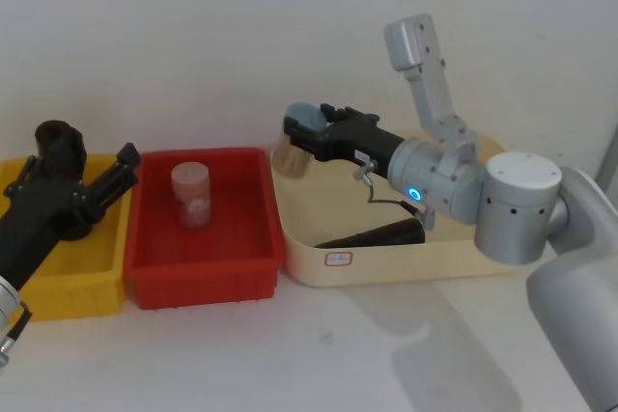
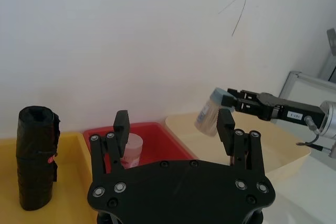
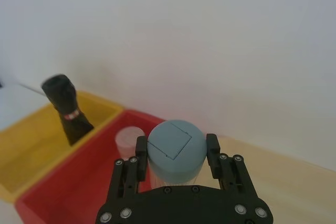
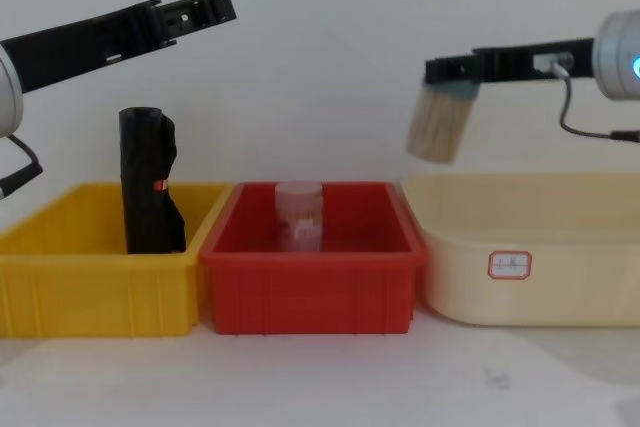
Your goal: Pick up the garbage bag with the one hand and transfer it to the other hand.
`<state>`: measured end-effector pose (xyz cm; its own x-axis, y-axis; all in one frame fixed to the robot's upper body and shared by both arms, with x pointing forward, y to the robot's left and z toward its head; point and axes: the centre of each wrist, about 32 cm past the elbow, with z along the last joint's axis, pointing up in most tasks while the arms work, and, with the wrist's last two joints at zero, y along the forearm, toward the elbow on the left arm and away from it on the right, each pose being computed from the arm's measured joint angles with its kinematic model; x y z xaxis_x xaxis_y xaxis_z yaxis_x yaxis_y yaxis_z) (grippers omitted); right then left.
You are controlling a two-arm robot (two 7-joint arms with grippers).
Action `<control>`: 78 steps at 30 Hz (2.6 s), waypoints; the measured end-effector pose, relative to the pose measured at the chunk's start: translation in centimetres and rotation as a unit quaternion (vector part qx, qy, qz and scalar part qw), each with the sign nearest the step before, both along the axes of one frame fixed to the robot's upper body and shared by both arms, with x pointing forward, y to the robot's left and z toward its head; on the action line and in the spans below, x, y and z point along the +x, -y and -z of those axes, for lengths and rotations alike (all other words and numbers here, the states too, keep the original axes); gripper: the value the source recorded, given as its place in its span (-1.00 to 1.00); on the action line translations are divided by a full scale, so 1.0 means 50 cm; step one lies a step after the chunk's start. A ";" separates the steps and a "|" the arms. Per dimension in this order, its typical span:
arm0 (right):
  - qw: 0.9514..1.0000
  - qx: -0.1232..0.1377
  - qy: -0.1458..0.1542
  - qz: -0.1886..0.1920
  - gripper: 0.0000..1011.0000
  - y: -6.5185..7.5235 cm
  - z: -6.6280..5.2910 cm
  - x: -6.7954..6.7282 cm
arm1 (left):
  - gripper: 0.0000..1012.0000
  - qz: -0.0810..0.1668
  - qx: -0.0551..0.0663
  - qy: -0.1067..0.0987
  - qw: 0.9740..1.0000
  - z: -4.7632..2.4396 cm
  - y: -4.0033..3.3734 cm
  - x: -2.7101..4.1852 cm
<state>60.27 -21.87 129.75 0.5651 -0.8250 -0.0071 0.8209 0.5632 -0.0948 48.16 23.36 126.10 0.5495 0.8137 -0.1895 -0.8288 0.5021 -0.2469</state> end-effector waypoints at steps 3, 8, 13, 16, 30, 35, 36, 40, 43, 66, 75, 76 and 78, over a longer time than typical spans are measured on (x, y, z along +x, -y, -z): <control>1.000 -0.012 0.001 0.009 0.29 0.010 0.011 -0.002 | 0.98 0.000 0.000 0.000 1.000 0.000 0.000 0.000; 0.999 -0.029 0.004 0.029 0.29 0.022 0.033 0.001 | 0.98 0.000 0.000 0.000 1.000 0.000 0.000 0.000; 0.998 -0.041 0.014 0.051 0.29 0.030 0.052 0.008 | 0.98 0.000 0.000 0.000 1.000 0.000 0.000 0.000; 0.997 -0.046 0.024 0.064 0.34 0.032 0.064 0.014 | 0.98 0.000 0.000 0.000 1.000 0.000 0.000 0.000; 0.991 -0.038 0.070 0.107 0.98 0.037 0.104 0.029 | 0.98 0.000 0.000 0.000 1.000 0.000 0.000 0.000; 0.992 -0.018 0.077 0.099 0.98 0.038 0.118 0.023 | 0.98 0.000 0.000 0.000 1.000 0.000 0.000 0.000; 0.992 -0.011 0.079 0.093 0.98 0.039 0.121 0.019 | 0.98 0.000 0.000 0.000 1.000 0.000 0.000 0.000; 0.993 0.001 0.081 0.082 0.98 0.039 0.128 0.011 | 0.98 0.000 0.000 0.000 1.000 0.000 0.000 0.000; 0.994 0.012 0.081 0.066 0.98 0.039 0.137 -0.001 | 0.98 0.000 0.000 0.000 1.000 0.000 0.000 0.000; 0.994 0.055 0.074 -0.058 0.98 0.030 0.182 -0.112 | 0.98 0.000 0.000 0.000 1.000 0.000 0.000 0.000; 0.993 0.060 0.074 -0.076 0.98 0.027 0.187 -0.129 | 0.98 0.000 0.000 0.000 1.000 0.000 0.000 0.000; 0.993 0.060 0.074 -0.077 0.98 0.027 0.187 -0.130 | 0.98 0.000 0.000 0.000 1.000 0.000 0.000 0.000; 0.992 0.061 0.073 -0.078 0.98 0.026 0.187 -0.132 | 0.98 0.000 0.000 0.000 1.000 0.000 0.000 0.000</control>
